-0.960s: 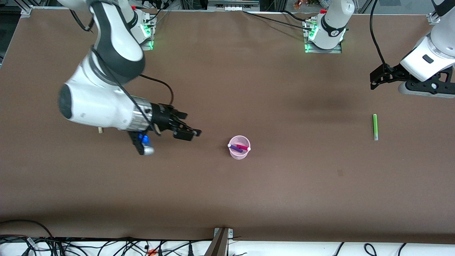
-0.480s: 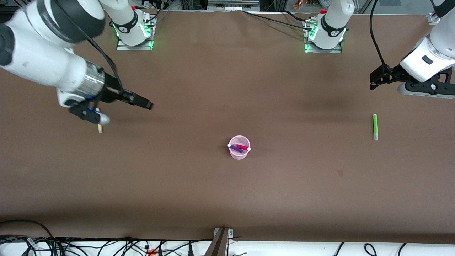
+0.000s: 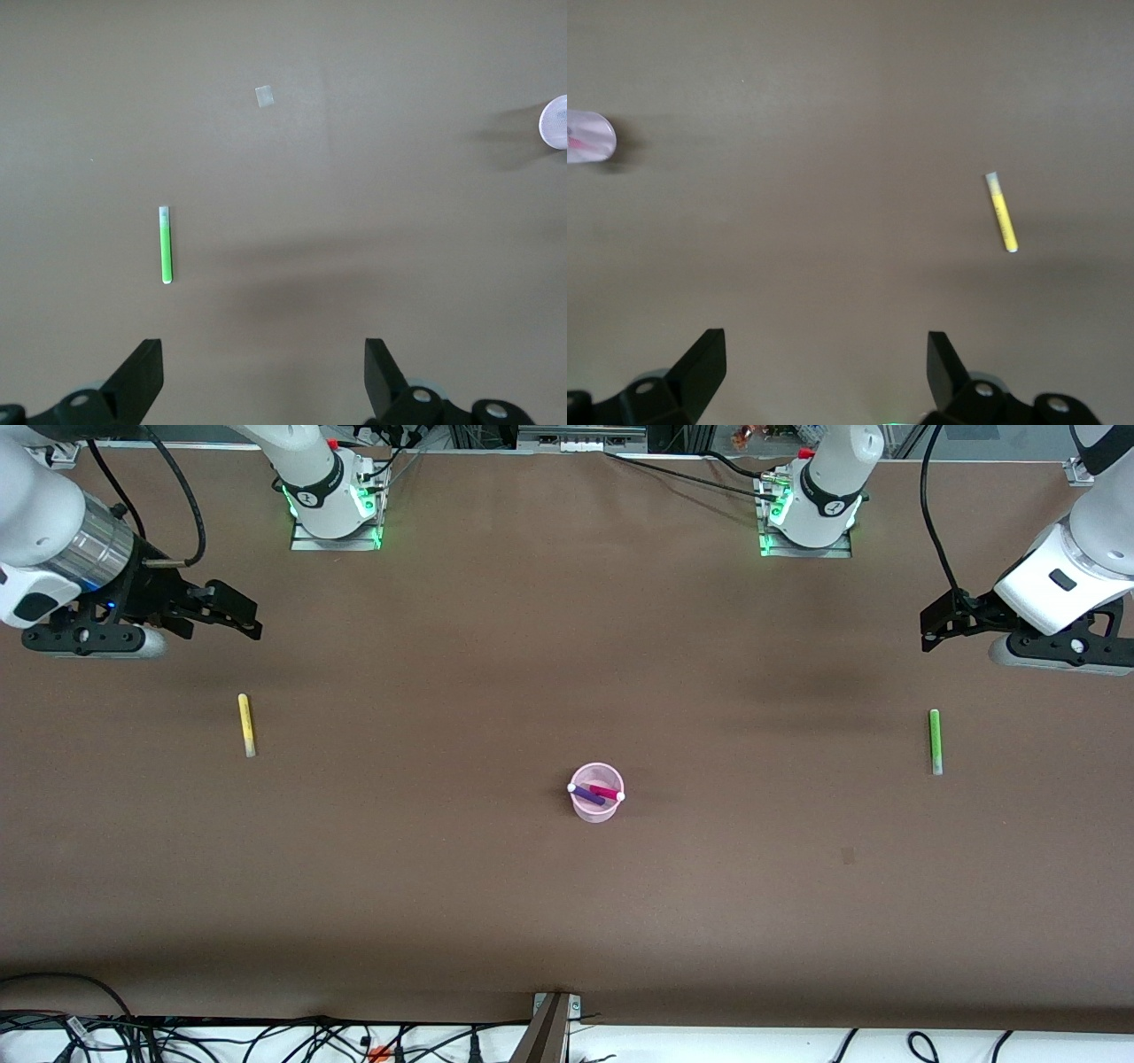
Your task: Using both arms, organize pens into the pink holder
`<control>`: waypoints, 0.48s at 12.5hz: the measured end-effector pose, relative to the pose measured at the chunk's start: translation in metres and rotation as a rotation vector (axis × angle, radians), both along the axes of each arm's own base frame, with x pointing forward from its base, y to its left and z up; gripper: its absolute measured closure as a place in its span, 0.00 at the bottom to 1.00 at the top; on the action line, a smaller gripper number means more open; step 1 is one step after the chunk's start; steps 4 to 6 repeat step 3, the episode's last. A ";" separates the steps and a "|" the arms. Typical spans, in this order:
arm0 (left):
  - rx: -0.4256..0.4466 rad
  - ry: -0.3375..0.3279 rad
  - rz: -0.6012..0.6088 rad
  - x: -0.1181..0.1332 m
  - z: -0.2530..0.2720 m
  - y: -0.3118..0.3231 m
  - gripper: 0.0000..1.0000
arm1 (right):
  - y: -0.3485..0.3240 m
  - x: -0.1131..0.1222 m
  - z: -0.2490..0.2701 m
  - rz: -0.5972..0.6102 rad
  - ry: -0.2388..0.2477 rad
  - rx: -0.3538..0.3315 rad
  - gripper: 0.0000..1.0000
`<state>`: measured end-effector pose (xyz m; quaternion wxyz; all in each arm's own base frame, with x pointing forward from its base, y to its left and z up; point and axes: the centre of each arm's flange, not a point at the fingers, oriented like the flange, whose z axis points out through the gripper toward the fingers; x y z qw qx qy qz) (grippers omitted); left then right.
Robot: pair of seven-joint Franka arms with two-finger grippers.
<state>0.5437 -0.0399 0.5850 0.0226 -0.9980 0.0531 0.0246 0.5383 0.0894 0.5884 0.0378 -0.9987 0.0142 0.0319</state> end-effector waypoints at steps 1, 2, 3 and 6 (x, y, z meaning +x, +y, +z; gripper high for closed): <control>0.000 0.000 0.000 0.000 0.000 0.000 0.00 | 0.001 0.000 0.003 0.010 -0.007 -0.016 0.00; 0.000 0.000 0.000 0.000 0.000 0.000 0.00 | 0.002 0.000 0.006 0.017 -0.015 -0.023 0.00; 0.000 0.000 0.001 0.000 0.000 0.000 0.00 | 0.004 0.000 0.011 0.023 -0.023 -0.025 0.00; 0.000 0.000 0.001 0.000 0.000 0.000 0.00 | 0.004 0.000 0.011 0.023 -0.023 -0.025 0.00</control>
